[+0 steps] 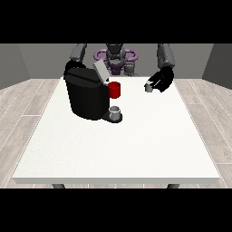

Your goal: Insert the coffee pod into the coffee machine and close the lid

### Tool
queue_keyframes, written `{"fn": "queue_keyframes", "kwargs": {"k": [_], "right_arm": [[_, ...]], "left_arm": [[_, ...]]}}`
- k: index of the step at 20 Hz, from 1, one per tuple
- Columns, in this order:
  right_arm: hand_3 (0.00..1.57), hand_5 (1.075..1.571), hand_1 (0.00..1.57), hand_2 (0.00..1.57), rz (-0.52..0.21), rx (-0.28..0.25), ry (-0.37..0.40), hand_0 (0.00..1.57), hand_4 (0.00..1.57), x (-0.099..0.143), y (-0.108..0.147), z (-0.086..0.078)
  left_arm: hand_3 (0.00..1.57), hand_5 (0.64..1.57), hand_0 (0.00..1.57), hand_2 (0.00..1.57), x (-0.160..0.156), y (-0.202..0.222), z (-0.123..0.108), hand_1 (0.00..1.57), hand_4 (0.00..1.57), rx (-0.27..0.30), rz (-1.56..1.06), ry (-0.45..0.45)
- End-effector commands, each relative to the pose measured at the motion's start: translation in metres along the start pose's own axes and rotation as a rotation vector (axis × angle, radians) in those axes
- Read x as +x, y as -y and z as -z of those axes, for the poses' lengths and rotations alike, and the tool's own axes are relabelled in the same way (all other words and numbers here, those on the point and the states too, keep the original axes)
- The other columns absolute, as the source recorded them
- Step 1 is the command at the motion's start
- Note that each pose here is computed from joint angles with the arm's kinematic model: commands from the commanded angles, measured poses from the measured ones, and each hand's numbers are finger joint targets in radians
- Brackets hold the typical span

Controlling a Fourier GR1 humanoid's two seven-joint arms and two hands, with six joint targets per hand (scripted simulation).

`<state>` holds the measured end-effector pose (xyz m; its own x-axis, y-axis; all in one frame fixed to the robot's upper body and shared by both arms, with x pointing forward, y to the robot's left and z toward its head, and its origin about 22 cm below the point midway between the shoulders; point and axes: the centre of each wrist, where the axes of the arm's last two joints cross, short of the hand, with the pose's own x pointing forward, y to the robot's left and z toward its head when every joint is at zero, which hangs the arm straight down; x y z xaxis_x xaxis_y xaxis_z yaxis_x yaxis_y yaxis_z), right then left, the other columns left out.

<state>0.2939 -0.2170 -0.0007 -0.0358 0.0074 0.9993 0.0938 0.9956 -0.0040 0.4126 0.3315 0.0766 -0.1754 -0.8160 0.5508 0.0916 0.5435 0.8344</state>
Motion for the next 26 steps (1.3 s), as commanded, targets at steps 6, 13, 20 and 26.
{"fn": "queue_keyframes", "kwargs": {"k": [6,13,20,26], "right_arm": [[0.00,1.571,0.00,0.00,0.027,0.010,-0.024,0.00,0.50,-0.005,-0.014,-0.003],[0.00,1.571,0.00,0.00,-0.001,0.001,-0.003,0.00,0.51,0.001,0.017,0.011],[0.00,1.571,0.00,0.00,0.011,0.026,0.076,0.00,0.50,0.032,0.001,0.031],[0.00,1.571,0.00,0.00,-0.003,0.039,0.108,0.00,0.46,0.029,-0.017,0.019]], "left_arm": [[1.29,1.571,1.23,1.32,0.042,-0.003,0.025,1.23,0.57,-0.014,-0.023,0.027],[1.23,1.571,1.07,1.22,0.087,-0.041,0.046,1.07,0.52,0.031,0.002,0.073],[1.22,1.571,1.26,1.29,0.130,-0.091,0.061,1.26,0.47,0.105,-0.045,0.084],[1.26,1.571,1.28,1.33,0.124,-0.101,0.059,1.28,0.52,0.150,-0.008,0.087]]}}
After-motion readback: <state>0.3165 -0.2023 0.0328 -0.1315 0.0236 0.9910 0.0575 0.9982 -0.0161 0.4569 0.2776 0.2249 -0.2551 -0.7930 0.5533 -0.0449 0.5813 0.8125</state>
